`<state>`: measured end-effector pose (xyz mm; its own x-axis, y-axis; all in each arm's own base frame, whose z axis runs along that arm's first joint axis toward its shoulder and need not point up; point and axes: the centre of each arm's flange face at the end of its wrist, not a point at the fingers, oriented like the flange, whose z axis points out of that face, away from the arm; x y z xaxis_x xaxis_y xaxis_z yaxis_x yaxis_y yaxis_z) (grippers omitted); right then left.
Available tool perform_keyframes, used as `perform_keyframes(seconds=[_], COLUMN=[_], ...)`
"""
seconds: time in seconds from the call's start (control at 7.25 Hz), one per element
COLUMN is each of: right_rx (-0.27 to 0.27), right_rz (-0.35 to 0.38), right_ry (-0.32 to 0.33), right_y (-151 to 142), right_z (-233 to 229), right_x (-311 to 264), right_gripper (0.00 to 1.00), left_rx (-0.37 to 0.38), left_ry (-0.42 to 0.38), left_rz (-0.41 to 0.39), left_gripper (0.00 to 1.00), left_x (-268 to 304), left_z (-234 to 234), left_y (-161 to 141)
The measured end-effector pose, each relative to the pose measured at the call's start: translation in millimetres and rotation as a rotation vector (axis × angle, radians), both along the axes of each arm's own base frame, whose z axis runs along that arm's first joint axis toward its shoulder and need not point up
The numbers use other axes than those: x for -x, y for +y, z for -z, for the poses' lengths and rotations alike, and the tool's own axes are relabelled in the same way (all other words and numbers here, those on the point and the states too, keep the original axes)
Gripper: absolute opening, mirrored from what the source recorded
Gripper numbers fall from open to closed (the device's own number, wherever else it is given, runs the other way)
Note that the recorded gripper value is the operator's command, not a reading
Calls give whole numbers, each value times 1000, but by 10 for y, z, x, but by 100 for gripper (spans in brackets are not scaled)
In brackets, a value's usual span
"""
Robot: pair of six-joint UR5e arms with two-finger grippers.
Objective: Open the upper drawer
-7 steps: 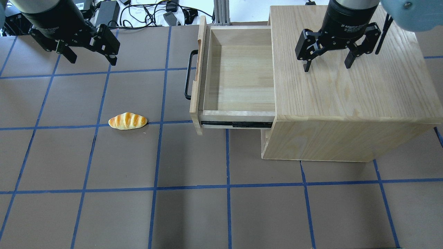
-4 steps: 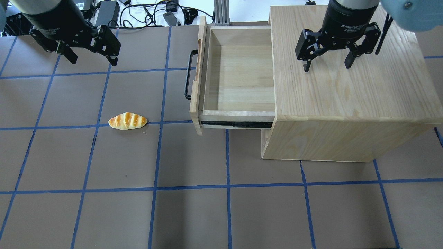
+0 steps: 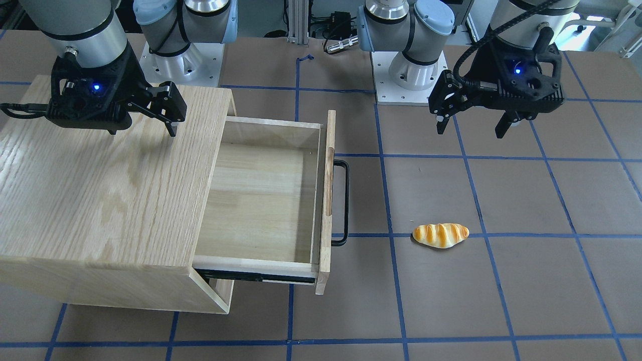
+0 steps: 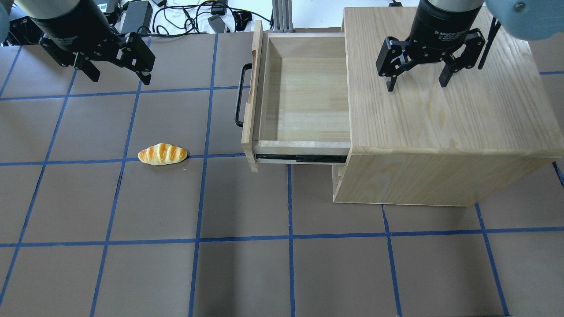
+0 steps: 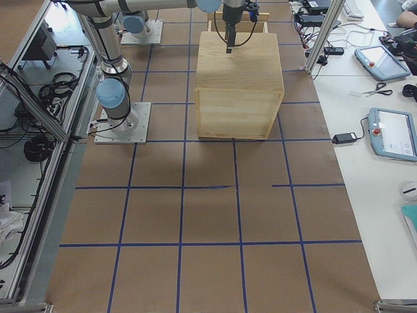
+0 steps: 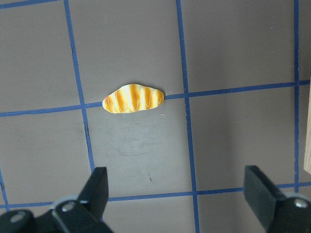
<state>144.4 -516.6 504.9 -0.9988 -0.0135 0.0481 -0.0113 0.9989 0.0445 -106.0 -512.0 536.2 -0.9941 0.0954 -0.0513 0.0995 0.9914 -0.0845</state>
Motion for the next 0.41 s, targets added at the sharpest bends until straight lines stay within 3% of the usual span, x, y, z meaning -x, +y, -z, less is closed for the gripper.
perform_keyframes(seconds=[0.41], right_rx=[0], right_rz=[-1], right_ry=[0], right_y=[1], right_z=[1], right_x=[-4], right_gripper=[100], left_rx=[-1], left_ry=[0], left_rz=[4], left_gripper=[100], left_x=[0], left_z=[6], left_y=[-4])
